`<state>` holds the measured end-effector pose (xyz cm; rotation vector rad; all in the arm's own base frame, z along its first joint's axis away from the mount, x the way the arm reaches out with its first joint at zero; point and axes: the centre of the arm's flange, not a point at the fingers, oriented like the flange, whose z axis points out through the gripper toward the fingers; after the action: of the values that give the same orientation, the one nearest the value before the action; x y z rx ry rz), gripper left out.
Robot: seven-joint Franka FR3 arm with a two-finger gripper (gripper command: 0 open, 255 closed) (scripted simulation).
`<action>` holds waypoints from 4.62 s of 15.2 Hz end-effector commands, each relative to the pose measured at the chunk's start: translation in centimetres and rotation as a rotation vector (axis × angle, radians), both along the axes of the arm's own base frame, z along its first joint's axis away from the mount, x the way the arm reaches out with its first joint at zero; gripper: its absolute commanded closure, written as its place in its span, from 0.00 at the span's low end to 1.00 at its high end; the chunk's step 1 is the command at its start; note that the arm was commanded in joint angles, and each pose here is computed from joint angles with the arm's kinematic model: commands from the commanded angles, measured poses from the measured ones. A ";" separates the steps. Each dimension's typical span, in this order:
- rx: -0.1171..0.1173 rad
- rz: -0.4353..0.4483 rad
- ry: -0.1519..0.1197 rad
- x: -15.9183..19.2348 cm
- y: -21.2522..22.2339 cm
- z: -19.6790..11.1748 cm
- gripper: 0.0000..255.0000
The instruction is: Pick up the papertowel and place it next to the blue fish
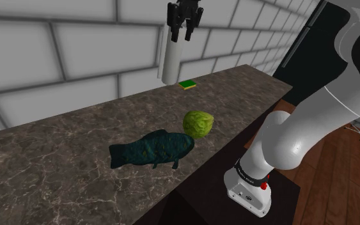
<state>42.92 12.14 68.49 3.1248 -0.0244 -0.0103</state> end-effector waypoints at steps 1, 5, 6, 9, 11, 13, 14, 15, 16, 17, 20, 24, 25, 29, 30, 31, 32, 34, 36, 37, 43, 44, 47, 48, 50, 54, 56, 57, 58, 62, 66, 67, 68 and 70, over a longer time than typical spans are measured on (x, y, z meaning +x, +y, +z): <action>0.000 -0.001 0.000 0.0 0.4 -1.1 1.00; 0.000 -0.001 0.000 0.0 0.4 -3.2 1.00; 0.000 -0.001 0.000 0.0 0.4 -3.7 1.00; 0.000 -0.001 0.000 0.0 0.4 -5.3 1.00; 0.000 -0.001 0.000 0.0 0.4 -6.3 1.00; 0.000 -0.001 0.000 0.0 0.4 -7.4 1.00; 0.000 -0.001 0.000 0.0 0.4 -7.9 1.00; 0.000 -0.001 0.000 0.0 0.4 -8.4 1.00; 0.000 -0.001 0.000 0.0 0.4 -9.0 1.00; 0.000 -0.001 0.000 0.0 0.4 -9.5 1.00; 0.000 -0.001 0.000 0.0 0.4 -11.1 1.00; 0.000 -0.001 0.000 0.0 0.4 -13.2 1.00; 0.000 -0.001 0.000 0.0 0.4 -13.7 1.00; 0.000 -0.001 0.000 0.0 0.4 -15.8 1.00; 0.000 -0.001 0.000 0.0 0.4 -16.4 1.00; 0.000 -0.001 0.000 0.0 0.4 -16.9 1.00; 0.000 -0.001 0.000 0.0 0.4 -17.4 1.00; 0.000 -0.001 0.000 0.0 0.4 -18.5 1.00; 0.000 -0.001 0.000 0.0 0.4 -19.5 1.00; 0.000 -0.001 0.000 0.0 0.4 -20.1 1.00; 0.000 -0.001 0.000 0.0 0.4 -23.2 1.00; 0.000 -0.001 0.000 0.0 0.4 -23.8 1.00; 0.000 -0.001 0.000 0.0 0.4 -25.3 1.00; 0.000 -0.001 0.000 0.0 0.4 -25.9 1.00; 0.000 -0.001 0.000 0.0 0.4 -26.9 1.00; 0.000 -0.001 0.000 0.0 0.4 -26.9 1.00; 0.000 -0.001 0.000 0.0 0.4 -26.9 1.00; 0.000 -0.001 0.000 0.0 0.4 -26.9 1.00; 0.000 -0.001 0.000 0.0 0.4 -26.9 1.00; 0.000 -0.001 0.000 0.0 0.4 -26.9 0.00; 0.000 -0.001 0.000 0.0 0.5 -24.2 0.00; 0.000 -0.001 0.000 0.0 0.5 -22.9 0.00; 0.000 -0.001 0.000 0.0 0.5 -21.9 0.00; 0.000 -0.001 0.000 0.0 0.5 -21.9 0.00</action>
<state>42.93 12.58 46.36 3.1254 -0.0264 -0.0088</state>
